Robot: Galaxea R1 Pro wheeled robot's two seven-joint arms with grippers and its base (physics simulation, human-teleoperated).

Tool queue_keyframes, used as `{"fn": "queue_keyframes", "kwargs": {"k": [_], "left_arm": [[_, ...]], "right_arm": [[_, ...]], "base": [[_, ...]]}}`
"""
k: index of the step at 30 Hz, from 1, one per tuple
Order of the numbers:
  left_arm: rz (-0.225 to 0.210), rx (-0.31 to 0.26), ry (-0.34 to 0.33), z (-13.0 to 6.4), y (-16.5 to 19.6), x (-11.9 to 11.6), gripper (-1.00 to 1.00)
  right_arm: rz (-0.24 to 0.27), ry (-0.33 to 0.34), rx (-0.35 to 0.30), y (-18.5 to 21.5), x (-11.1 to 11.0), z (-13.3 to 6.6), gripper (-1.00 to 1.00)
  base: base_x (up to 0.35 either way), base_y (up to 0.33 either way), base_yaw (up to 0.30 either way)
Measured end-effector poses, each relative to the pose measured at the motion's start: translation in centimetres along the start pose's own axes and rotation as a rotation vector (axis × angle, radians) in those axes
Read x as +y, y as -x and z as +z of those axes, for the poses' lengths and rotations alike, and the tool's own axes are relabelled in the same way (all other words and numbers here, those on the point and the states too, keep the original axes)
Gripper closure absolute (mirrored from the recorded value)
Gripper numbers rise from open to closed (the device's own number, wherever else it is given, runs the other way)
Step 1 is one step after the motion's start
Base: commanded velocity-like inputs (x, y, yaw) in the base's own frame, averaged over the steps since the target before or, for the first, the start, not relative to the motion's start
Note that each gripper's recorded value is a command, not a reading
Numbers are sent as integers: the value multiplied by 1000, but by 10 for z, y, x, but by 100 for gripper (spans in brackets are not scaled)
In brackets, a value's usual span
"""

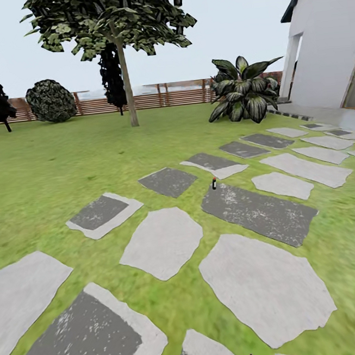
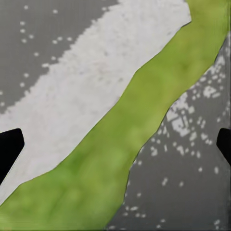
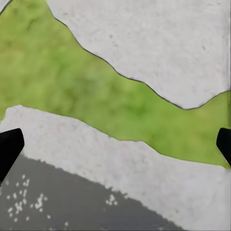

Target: In the garden, pick up the pesticide atomizer on the floor and spray pesticide onto both trees until each tree trunk is fully covered.

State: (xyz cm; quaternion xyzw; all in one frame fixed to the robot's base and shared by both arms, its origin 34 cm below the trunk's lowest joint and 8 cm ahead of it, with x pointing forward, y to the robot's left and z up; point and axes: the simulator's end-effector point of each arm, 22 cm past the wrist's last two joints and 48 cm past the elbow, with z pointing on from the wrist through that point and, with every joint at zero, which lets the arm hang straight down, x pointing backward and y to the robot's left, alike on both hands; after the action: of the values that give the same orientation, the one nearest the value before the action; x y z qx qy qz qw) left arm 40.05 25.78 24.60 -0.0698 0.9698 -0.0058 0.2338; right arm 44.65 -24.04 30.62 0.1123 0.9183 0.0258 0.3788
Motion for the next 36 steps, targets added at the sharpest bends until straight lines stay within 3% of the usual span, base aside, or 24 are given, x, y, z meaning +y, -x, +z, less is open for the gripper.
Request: {"fn": "queue_keyframes", "kwargs": {"k": [8, 36], "left_arm": [[1, 0, 0, 0, 0, 0, -100], [3, 2, -1, 0, -1, 0, -100]], "right_arm": [[0, 0, -3, 2, 0, 0, -100], [1, -1, 0, 0, 1, 0, -100]], "base": [[339, 4, -253], [339, 0, -5]]}}
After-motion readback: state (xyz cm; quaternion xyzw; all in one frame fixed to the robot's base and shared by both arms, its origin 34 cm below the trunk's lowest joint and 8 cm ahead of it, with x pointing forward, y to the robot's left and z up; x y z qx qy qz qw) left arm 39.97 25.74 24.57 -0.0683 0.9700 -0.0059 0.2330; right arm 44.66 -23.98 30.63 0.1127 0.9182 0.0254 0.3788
